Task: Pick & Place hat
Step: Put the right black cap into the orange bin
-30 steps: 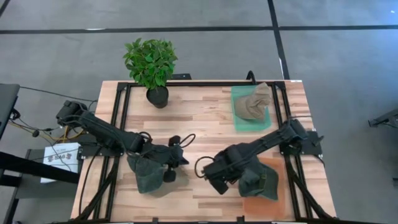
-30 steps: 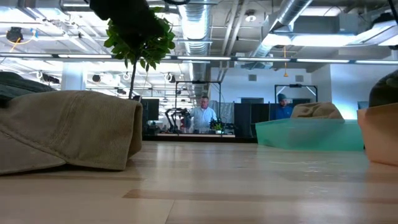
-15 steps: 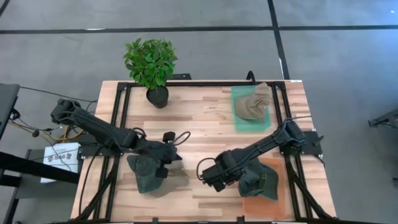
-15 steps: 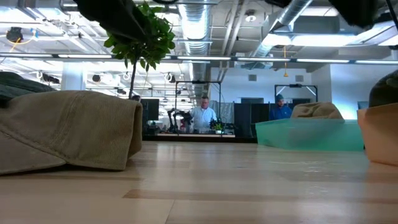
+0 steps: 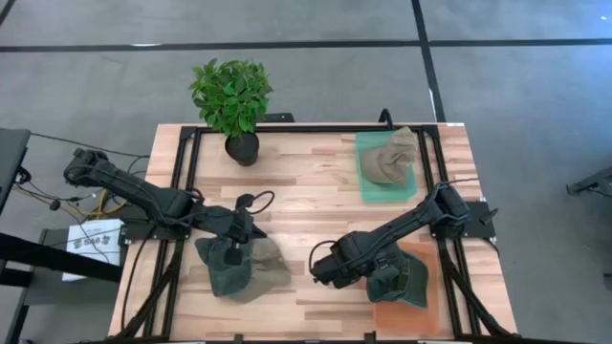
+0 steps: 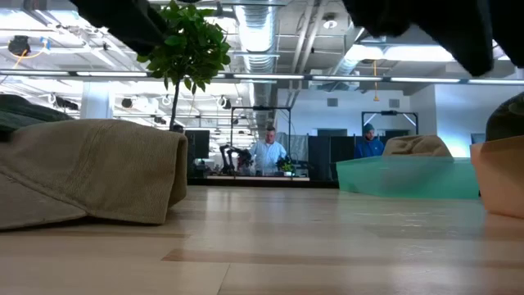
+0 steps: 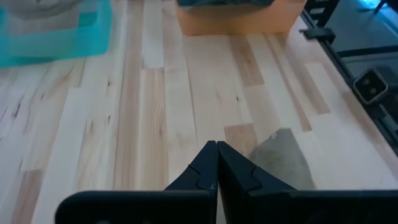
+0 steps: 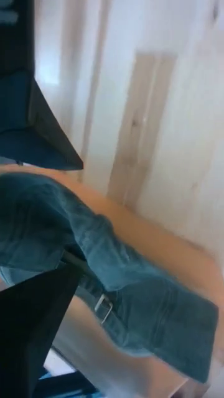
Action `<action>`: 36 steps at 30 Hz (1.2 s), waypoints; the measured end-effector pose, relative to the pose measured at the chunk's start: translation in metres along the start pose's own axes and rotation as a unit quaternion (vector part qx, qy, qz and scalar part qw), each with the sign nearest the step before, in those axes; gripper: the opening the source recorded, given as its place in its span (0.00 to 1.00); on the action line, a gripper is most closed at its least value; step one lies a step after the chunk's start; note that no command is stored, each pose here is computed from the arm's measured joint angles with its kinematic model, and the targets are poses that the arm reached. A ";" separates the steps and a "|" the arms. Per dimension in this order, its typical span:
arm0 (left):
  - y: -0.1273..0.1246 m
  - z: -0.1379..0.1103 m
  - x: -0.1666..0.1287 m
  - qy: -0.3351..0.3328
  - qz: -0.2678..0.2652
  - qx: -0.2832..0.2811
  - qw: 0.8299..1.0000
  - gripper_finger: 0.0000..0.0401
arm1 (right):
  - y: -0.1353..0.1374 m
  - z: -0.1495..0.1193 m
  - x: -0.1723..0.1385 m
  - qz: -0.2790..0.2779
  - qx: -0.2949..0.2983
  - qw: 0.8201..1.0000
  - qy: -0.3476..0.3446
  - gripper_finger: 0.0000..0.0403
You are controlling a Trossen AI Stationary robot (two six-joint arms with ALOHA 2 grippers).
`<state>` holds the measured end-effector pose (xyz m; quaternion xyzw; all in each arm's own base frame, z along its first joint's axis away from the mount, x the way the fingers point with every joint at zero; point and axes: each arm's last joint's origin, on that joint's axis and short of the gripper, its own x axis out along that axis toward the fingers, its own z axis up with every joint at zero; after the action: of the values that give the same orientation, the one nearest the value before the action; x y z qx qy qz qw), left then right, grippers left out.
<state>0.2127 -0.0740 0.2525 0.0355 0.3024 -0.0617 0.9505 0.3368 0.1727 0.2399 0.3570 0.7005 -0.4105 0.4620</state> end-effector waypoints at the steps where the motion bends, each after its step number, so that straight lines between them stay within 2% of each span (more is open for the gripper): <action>1: 0.000 0.000 -0.001 -0.002 -0.001 -0.002 1.000 0.00 | -0.001 0.001 0.005 -0.010 0.006 1.000 0.009 0.66; 7: 0.000 -0.002 -0.002 -0.002 -0.001 -0.005 1.000 0.00 | -0.004 0.000 0.022 -0.045 0.011 0.999 0.029 0.60; 13: 0.000 -0.002 -0.002 0.000 -0.001 -0.011 1.000 0.00 | -0.005 -0.006 0.025 -0.050 0.022 0.998 0.026 0.39; 16: 0.000 -0.002 -0.002 -0.001 -0.001 -0.012 1.000 0.00 | 0.000 -0.007 0.025 -0.029 0.032 0.999 0.026 0.28; 20: 0.000 -0.002 -0.002 -0.001 -0.001 -0.011 1.000 0.00 | 0.003 -0.006 0.026 -0.010 0.040 0.999 0.016 0.21; 27: 0.000 -0.002 -0.002 -0.001 -0.001 -0.011 1.000 0.00 | 0.003 -0.007 0.026 -0.010 0.042 0.999 0.010 0.24; 36: 0.000 -0.002 -0.002 0.000 -0.001 -0.017 1.000 0.00 | 0.002 -0.013 0.027 -0.013 0.034 0.999 0.007 0.40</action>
<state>0.2101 -0.0735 0.2515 0.0191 0.3030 -0.0579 0.9510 0.3255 0.1886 0.2168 0.3663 0.6937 -0.4377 0.4394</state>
